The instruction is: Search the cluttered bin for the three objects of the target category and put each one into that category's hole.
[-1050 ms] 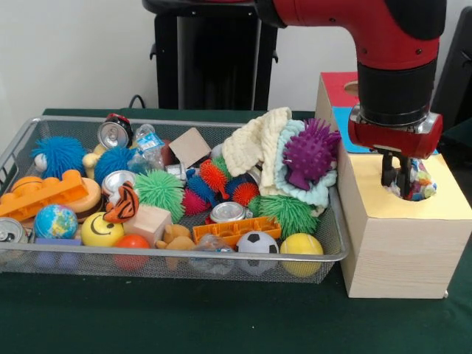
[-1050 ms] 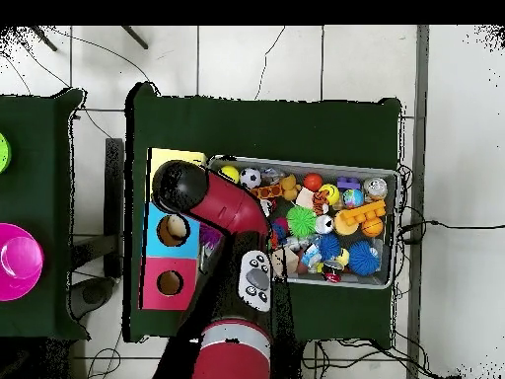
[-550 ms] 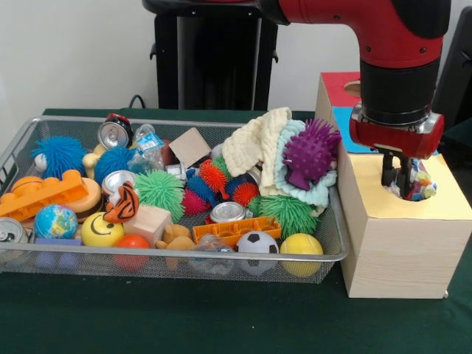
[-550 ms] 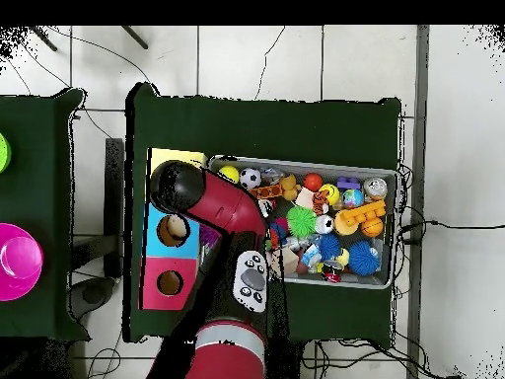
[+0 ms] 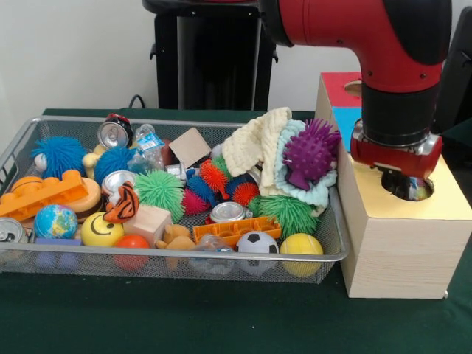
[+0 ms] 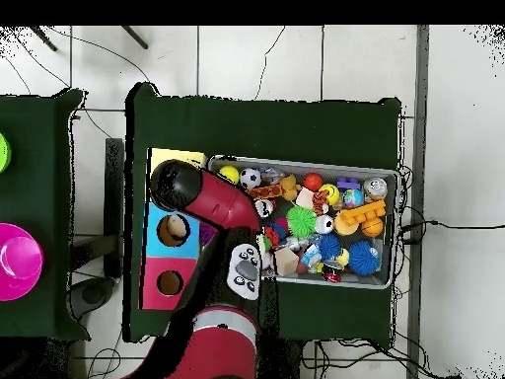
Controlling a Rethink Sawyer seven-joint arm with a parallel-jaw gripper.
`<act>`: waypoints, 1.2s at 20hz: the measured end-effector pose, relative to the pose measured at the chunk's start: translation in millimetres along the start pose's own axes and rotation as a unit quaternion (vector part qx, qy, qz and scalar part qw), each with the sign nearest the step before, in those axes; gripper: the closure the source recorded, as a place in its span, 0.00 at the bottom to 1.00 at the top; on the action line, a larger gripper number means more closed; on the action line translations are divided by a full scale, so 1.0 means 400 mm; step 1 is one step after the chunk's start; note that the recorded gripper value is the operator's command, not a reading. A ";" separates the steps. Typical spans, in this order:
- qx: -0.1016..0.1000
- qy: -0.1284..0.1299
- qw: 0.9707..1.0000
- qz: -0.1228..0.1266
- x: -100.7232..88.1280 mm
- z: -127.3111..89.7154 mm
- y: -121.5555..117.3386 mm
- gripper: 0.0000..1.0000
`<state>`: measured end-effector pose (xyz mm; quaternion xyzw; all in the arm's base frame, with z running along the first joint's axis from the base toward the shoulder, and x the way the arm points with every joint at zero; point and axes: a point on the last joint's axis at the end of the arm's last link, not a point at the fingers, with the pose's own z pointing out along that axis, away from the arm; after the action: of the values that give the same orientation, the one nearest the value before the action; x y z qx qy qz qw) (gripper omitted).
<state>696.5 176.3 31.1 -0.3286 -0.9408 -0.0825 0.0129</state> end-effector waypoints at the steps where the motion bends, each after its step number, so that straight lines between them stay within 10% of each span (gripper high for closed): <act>1: 0.001 -0.001 1.000 -0.001 -0.004 0.012 0.001 1.00; 8: 0.001 -0.004 1.000 0.001 -0.013 0.021 0.002 1.00; 9: 0.001 -0.004 1.000 0.002 -0.014 0.021 0.003 0.00; 24: -0.005 -0.018 1.000 0.001 -0.014 0.025 0.027 0.00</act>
<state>707.8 182.9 22.5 -0.3311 -0.9401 -0.0811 -0.0055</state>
